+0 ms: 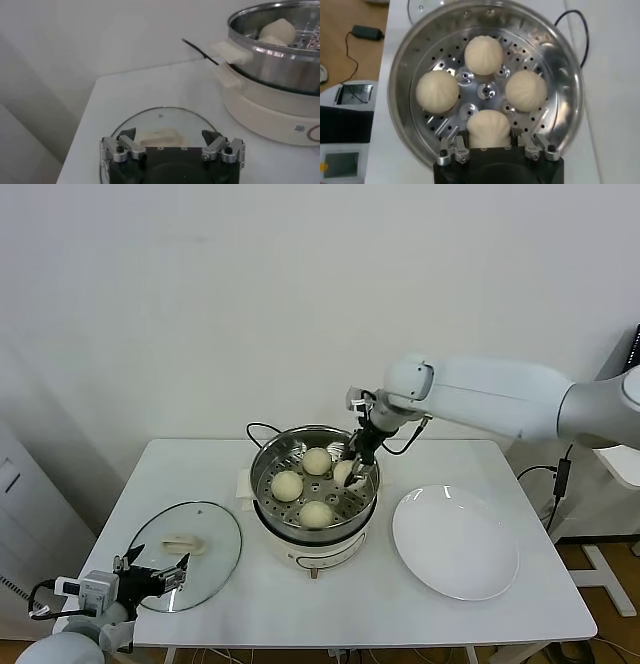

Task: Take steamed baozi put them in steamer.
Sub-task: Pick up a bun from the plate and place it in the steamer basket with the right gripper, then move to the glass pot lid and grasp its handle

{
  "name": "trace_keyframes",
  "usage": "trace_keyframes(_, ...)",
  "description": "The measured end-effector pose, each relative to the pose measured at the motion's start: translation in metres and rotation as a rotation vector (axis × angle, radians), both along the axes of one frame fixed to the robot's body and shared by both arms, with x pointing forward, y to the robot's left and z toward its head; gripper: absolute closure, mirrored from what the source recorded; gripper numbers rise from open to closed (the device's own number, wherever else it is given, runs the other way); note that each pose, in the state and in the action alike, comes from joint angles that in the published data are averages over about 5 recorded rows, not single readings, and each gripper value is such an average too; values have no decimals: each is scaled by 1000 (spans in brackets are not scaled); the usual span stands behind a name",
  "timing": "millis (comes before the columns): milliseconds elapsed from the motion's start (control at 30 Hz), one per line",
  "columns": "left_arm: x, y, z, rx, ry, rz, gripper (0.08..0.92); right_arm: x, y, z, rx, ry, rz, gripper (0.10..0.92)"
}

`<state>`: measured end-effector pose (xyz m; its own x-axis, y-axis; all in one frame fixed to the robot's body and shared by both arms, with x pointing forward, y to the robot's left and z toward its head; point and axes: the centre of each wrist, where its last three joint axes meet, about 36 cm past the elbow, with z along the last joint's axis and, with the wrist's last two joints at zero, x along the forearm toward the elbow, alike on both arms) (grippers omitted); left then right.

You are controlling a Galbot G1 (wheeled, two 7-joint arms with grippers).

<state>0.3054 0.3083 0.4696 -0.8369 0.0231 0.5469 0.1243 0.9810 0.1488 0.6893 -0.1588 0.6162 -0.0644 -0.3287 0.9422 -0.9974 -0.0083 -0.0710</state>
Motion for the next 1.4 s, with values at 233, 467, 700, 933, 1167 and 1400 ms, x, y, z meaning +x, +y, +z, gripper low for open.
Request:
trace_keyframes(233,1,2,-2,-1,4,4,177,-2,7,-20,-12,4,-8,488)
trace_keyframes(467,3,1,1,-5,-3,5,177,-2,7,-22,10,-3,-28,299)
trace_keyframes(700,3,1,4,-15,-15,14,177,1,-8,-1,95,-30,-78,202)
trace_keyframes(933,9,3,7,-23,-39,33,177,1,-57,25,330,-116,-224,199)
trace_keyframes(1167,13,5,9,-11,-69,46,177,-16,-121,19,647,-278,-425,200)
trace_keyframes(1400,15,13,3,39,-100,29,177,-61,-173,-29,897,-492,-635,200)
